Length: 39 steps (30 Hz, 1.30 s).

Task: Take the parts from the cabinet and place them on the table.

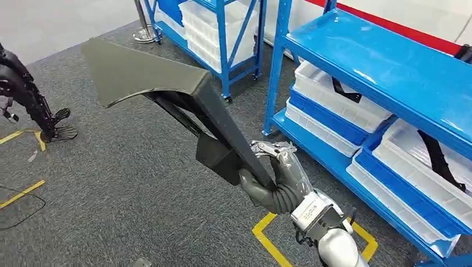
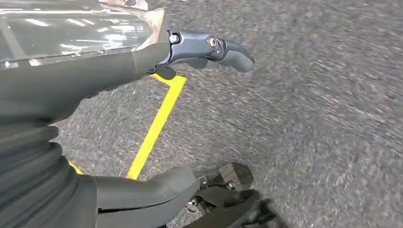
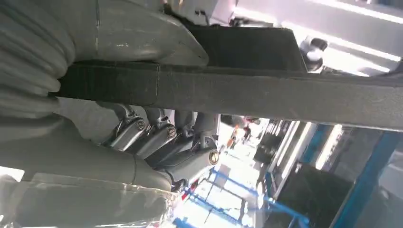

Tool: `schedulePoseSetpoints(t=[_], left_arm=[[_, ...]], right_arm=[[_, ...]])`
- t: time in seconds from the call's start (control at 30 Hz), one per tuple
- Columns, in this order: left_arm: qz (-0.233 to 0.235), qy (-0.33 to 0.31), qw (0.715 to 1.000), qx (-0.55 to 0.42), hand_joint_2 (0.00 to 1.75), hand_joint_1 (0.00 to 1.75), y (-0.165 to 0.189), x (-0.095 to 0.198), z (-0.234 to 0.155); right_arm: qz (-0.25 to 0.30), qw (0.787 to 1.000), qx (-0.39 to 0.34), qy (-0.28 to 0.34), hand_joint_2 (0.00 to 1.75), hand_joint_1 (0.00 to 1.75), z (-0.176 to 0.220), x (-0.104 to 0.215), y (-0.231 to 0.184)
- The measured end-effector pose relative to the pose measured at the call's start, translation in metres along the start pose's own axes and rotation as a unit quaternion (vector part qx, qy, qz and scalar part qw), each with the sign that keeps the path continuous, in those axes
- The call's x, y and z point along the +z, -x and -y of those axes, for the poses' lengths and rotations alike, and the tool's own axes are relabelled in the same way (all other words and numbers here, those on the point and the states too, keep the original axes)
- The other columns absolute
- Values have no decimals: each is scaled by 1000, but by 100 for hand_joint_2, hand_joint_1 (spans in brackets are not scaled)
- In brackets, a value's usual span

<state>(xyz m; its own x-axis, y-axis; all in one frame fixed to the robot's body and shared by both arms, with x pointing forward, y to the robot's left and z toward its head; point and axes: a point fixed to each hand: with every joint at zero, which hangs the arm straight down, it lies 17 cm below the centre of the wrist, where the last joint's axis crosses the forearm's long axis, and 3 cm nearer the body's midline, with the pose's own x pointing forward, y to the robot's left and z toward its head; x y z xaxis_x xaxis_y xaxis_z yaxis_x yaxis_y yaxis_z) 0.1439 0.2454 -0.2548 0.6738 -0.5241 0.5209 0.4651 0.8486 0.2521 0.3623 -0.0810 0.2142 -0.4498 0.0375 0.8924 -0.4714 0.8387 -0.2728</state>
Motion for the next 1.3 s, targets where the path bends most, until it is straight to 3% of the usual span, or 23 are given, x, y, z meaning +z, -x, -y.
schedulePoseSetpoints(t=[0.27,0.77,1.3], left_arm=[[-1,-21,1000,1,175,0,17,7,-10],[-38,-60,994,78,175,0,34,17,5],[-22,-58,994,94,175,0,22,13,7]], right_arm=[[8,1000,-14,-2,175,175,-18,2,-9],[52,991,-67,-102,175,175,-59,-33,-26],[52,989,-75,-120,175,175,-63,-49,-22]])
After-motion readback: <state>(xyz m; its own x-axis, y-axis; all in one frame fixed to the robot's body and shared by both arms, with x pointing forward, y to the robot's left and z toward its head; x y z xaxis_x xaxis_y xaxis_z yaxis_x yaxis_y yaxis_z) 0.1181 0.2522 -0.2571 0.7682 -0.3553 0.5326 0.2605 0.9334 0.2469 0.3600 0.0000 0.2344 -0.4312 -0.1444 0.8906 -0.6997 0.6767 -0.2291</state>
